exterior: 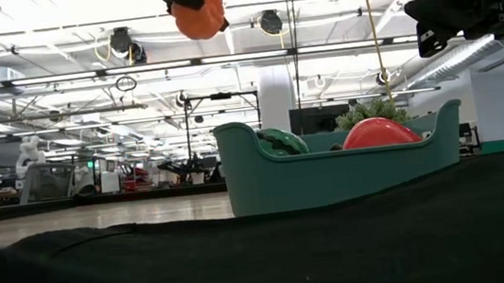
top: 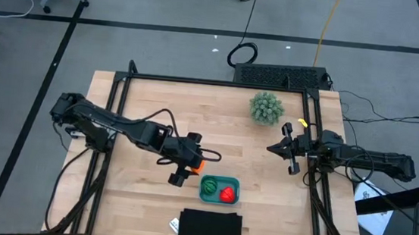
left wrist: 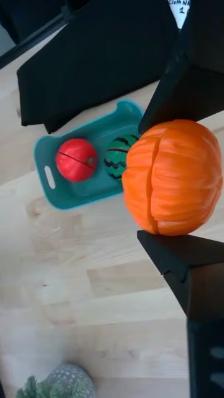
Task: Pick and placing Produce into tupperware
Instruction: Put the orange toy into the green bin
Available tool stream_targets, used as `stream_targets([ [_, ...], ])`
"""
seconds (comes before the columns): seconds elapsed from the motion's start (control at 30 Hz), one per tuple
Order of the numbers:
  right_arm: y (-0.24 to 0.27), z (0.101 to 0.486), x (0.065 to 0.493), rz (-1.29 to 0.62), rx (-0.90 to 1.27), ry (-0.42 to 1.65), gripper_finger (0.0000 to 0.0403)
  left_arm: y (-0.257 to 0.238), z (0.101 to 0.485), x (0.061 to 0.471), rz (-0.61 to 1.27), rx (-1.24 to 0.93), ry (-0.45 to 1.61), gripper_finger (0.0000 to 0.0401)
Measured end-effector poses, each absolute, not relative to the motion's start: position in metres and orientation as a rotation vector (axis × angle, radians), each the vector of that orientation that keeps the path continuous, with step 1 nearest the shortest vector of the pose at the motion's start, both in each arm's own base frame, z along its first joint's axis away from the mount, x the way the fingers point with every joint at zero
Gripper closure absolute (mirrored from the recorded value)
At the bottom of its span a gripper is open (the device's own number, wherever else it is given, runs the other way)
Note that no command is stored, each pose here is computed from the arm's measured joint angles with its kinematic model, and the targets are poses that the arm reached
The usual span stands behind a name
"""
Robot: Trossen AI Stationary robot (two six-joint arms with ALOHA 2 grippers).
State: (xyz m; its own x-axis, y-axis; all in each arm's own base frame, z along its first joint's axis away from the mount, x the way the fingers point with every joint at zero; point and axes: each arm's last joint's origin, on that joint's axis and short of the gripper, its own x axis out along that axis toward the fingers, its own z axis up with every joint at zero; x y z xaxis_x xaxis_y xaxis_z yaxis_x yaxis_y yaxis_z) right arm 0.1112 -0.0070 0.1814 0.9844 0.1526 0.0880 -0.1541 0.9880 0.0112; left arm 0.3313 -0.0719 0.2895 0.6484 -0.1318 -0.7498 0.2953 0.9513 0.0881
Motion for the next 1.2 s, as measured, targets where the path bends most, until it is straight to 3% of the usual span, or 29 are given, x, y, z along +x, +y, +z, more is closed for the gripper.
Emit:
stream_targets([
  [0.33,-0.007,0.181,0.111,0.154,0.018,-0.087,0.0403,-0.073,0.290,0.337,-0.240,0.195,0.785,0.0151],
  [0.6,-0.007,0.181,0.111,0.154,0.017,-0.087,0.0403,-0.077,0.283,0.355,-0.247,0.194,0.697,0.0174],
  [0.83,-0.007,0.181,0.111,0.153,0.017,-0.087,0.0403,-0.077,0.285,0.363,-0.248,0.181,0.623,0.0155],
  [1.2,-0.007,0.181,0.111,0.154,0.013,-0.086,0.0403,-0.088,0.274,0.389,-0.280,0.169,0.465,0.0158],
])
